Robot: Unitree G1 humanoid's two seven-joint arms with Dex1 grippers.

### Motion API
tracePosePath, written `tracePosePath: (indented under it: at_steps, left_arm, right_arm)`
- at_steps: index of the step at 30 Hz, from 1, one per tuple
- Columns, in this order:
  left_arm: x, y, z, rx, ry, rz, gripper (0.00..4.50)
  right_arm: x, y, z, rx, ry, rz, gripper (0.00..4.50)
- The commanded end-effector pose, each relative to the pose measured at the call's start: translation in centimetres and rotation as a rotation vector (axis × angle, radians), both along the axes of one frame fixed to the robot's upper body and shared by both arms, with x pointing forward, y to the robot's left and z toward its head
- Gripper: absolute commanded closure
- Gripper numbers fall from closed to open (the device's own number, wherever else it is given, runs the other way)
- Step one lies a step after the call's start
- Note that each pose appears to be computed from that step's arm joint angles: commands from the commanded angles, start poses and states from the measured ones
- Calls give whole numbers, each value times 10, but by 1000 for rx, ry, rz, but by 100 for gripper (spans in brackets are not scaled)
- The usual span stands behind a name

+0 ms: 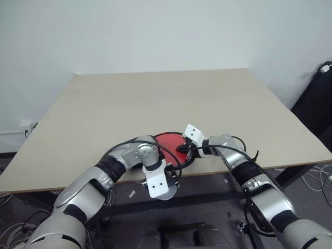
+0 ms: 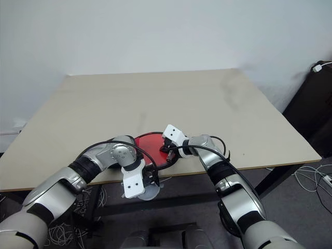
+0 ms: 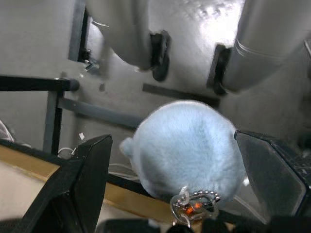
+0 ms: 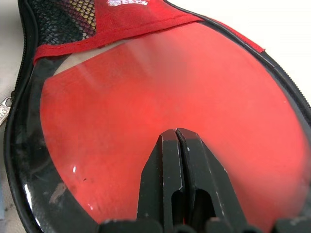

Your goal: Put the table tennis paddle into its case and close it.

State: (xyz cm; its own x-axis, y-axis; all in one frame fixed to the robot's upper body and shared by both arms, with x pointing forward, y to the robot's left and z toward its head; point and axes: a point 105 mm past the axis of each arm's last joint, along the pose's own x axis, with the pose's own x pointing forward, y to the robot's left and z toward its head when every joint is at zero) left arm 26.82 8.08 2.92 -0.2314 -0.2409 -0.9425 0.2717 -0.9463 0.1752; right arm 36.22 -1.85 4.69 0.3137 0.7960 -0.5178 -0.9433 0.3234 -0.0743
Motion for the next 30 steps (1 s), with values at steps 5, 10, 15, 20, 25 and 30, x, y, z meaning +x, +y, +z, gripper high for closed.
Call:
tracePosePath:
  at_steps: [5,10,15,20,25,30]
  left_arm:
    - [8,-4,-6,15,-73,-42,21]
    - [11,-1,-16,29,-90,-27,21]
    - [12,-2,-18,14,-98,-13,100]
    - [12,-6,-16,-32,-95,1,234]
    - [14,-8,-14,-73,-80,44,353]
    - [17,-17,-4,-157,-29,157,432]
  right_arm:
    - [-9,-11,-33,-88,92,-43,450]
    - [-9,-12,-34,-88,90,-47,450]
    - [-8,-13,-34,-89,85,-49,450]
    - [-8,-13,-34,-90,82,-49,450]
    - [-9,-13,-34,-90,84,-49,450]
    - [-9,-13,-35,-89,85,-51,450]
